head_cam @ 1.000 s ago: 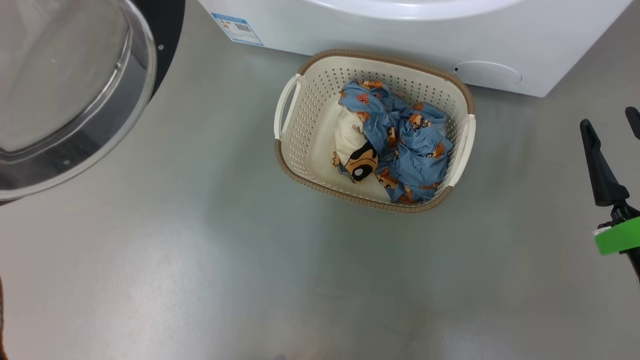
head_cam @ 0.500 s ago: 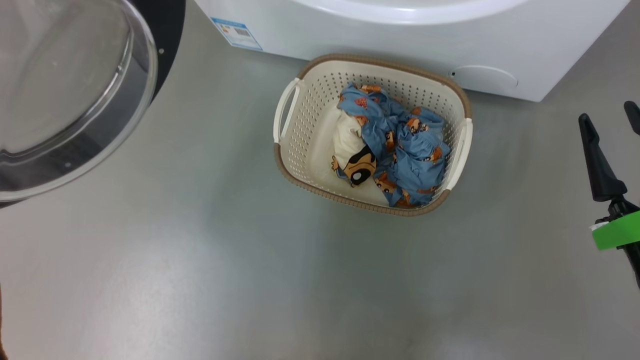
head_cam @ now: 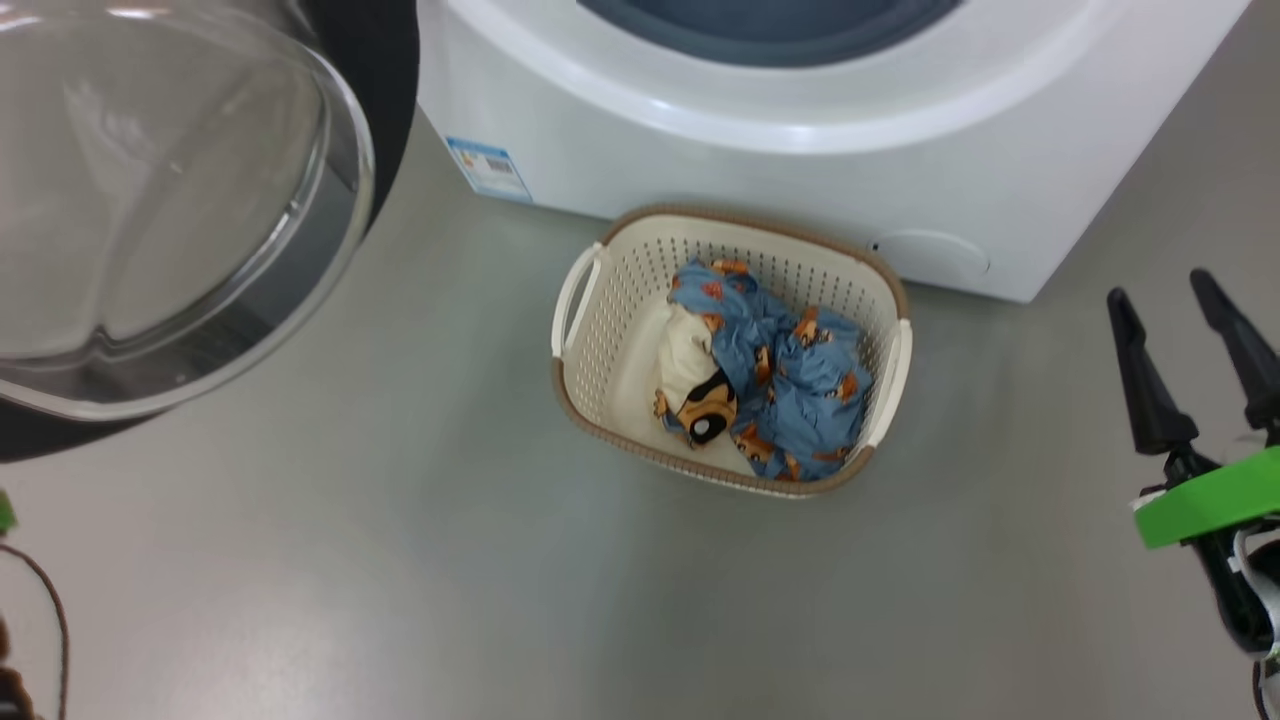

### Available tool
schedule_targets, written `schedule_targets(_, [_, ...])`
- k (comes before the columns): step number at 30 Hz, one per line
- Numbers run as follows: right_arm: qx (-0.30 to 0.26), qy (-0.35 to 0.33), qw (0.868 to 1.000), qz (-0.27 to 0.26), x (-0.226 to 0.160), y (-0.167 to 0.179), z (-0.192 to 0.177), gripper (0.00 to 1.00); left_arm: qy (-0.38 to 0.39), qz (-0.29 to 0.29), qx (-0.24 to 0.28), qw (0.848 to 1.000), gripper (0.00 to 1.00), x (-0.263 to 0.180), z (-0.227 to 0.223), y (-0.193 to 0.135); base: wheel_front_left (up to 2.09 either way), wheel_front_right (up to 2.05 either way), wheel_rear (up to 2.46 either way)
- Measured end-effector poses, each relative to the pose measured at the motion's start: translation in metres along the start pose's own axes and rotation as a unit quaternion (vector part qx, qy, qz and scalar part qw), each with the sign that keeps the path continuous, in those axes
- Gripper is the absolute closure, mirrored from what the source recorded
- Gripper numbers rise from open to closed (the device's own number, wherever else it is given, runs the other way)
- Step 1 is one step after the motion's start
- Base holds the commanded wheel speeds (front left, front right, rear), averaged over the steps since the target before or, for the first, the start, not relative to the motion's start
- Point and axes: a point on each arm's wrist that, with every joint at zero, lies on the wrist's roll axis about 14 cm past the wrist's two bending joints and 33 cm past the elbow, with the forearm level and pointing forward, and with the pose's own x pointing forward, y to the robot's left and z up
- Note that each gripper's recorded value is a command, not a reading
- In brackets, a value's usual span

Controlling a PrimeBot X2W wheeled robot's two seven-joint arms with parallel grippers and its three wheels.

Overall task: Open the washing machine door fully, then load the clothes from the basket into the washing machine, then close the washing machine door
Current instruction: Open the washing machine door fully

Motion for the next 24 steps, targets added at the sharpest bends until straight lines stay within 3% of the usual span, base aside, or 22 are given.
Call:
schedule_targets(8, [-0.008,-0.015,1.000,-0.002,-0.016,0.010,0.022,0.00,-0.008,-0.040,-0.015,0.999,1.00,-0.027,0.003,-0.006,0.00,0.00,0.00])
schedule_targets(16, [0.000,-0.029,1.000,-0.012,-0.028,0.016,0.034,0.00,-0.007,-0.128,-0.022,0.992,1.00,-0.055,-0.003,-0.052,0.00,0.00,0.00])
schedule_targets(20, [0.001,-0.026,0.999,-0.025,-0.040,0.012,0.033,0.00,-0.005,-0.168,-0.026,0.985,0.76,-0.068,-0.006,-0.075,0.00,0.00,0.00])
schedule_targets(24, [0.001,-0.027,0.999,-0.040,-0.052,0.005,0.035,0.00,-0.004,-0.196,-0.031,0.980,0.66,-0.076,-0.009,-0.095,0.00,0.00,0.00])
